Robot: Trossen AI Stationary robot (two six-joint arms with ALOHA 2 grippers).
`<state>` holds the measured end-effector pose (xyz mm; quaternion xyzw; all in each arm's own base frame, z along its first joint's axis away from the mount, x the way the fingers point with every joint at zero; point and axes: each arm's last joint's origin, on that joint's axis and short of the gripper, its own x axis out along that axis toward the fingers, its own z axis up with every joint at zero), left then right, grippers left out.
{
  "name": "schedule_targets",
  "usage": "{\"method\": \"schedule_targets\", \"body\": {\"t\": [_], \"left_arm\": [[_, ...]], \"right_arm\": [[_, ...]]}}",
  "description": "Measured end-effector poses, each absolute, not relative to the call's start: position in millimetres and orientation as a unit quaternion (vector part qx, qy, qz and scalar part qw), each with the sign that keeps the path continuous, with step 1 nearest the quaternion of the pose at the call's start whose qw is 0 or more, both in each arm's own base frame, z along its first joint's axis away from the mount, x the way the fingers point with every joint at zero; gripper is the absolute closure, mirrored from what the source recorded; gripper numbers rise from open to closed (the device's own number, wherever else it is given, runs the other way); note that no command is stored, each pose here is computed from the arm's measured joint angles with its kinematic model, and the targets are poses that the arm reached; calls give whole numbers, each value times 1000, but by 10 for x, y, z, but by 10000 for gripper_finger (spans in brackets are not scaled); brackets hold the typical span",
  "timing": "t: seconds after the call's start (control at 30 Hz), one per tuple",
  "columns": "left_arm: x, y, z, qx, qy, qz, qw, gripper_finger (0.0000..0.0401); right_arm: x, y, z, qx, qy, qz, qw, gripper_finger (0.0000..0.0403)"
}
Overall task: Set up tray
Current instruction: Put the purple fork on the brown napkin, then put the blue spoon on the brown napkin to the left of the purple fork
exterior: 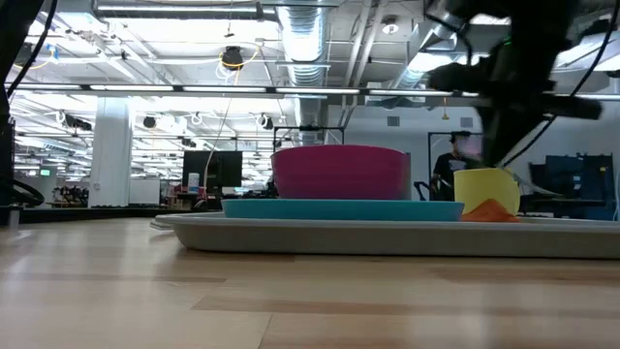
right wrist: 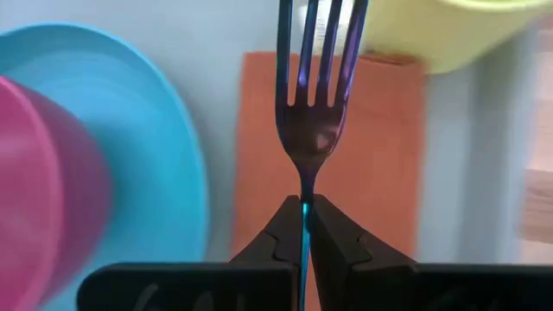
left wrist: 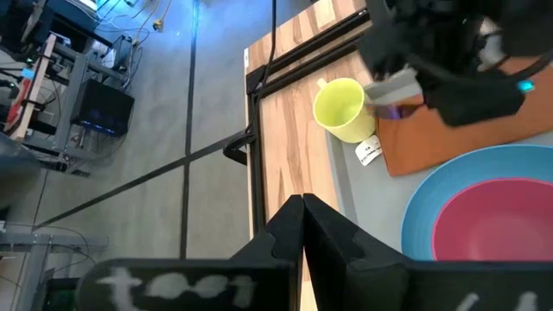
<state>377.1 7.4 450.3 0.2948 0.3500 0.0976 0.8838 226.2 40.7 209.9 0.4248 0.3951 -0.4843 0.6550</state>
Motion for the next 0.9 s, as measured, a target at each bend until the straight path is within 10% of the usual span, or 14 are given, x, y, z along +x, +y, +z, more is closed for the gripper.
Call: {"method": "schedule_targets", "body": {"t": [0.53, 0.9], "left_arm": [[3744, 74, 4470, 299, 370, 90, 875, 401], [3749, 67, 4471, 296, 366, 79, 879, 401]], "right_arm": [[2545, 165, 1598, 411, 493, -496, 585, 398], [2578, 178, 1481, 403, 550, -457, 571, 323]]}}
